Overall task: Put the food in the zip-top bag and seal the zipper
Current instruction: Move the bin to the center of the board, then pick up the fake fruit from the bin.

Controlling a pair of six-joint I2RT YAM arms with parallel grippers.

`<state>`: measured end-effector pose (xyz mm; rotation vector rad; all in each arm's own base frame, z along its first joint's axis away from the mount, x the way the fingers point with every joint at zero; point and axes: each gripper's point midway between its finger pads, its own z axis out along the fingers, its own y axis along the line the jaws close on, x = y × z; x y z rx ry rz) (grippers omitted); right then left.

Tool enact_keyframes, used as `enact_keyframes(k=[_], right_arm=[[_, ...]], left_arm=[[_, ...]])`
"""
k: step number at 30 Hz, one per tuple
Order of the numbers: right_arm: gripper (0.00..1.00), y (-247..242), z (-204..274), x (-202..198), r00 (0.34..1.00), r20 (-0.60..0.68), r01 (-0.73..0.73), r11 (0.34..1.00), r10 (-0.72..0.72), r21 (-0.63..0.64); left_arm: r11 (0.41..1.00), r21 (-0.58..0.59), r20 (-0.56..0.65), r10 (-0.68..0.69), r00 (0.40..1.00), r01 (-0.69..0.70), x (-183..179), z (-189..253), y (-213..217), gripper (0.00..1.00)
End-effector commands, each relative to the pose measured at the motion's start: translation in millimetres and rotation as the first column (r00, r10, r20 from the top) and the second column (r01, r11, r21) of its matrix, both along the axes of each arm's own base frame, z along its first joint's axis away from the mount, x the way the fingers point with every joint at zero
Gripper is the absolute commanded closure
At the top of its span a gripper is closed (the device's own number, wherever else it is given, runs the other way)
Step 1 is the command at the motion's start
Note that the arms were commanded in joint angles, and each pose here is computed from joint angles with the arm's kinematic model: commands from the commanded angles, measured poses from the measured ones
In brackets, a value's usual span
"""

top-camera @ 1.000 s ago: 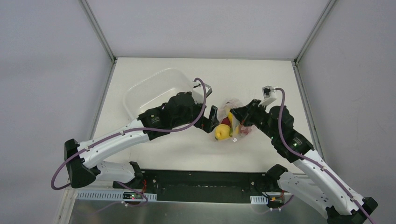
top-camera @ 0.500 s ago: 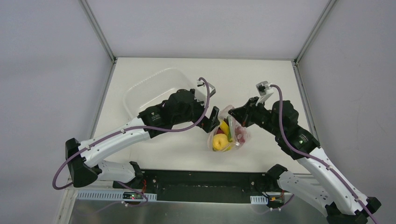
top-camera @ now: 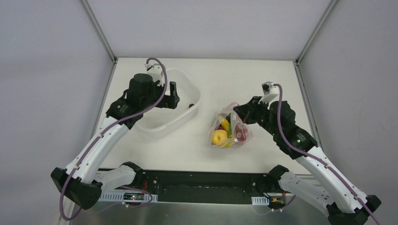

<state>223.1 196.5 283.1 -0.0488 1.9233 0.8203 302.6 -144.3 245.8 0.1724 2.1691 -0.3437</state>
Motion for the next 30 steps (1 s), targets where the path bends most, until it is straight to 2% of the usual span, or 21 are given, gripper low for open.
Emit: enact_keyframes(k=[1, 6, 12, 18, 23, 27, 30], right_arm=[[1.00, 2.8, 11.5, 5.0, 1.000, 0.017, 0.025, 0.997, -0.026, 0.073], [1.00, 5.9, 10.6, 2.7, 1.000, 0.013, 0.007, 0.996, -0.008, 0.087], [1.00, 3.9, 11.8, 3.3, 1.000, 0.019, 0.018, 0.996, -0.020, 0.092], [1.00, 3.1, 9.1, 4.5, 0.999, 0.018, 0.028, 0.995, -0.030, 0.094], [1.00, 1.5, 9.9, 2.2, 0.999, 0.015, 0.030, 0.994, -0.032, 0.107], [1.00, -0.1, 7.9, 1.5, 0.999, 0.016, 0.036, 0.994, -0.038, 0.107], [1.00, 0.0, 8.5, 1.8, 0.999, 0.015, 0.036, 0.994, -0.038, 0.108]], left_arm=[[0.991, 0.104, -0.255, 0.109, 0.961, -0.084, -5.7, -73.8, 25.2, 0.03], [0.973, 0.202, -0.365, 0.184, 0.912, -0.115, -8.2, -105.4, 36.3, 0.03], [0.998, 0.058, -0.457, 0.042, 0.888, -0.017, -27.2, -121.9, -1.4, 0.02], [0.997, -0.044, -0.427, -0.069, 0.902, 0.056, -32.6, -113.0, -54.1, 0.01], [0.999, 0.011, -0.338, 0.049, 0.940, -0.048, -2.3, -104.8, -37.1, 0.01], [0.999, -0.009, -0.273, -0.051, 0.961, 0.051, 31.9, -100.5, -50.5, 0.01], [0.992, -0.069, -0.290, -0.124, 0.949, 0.108, 52.7, -111.8, -73.4, 0.01]])
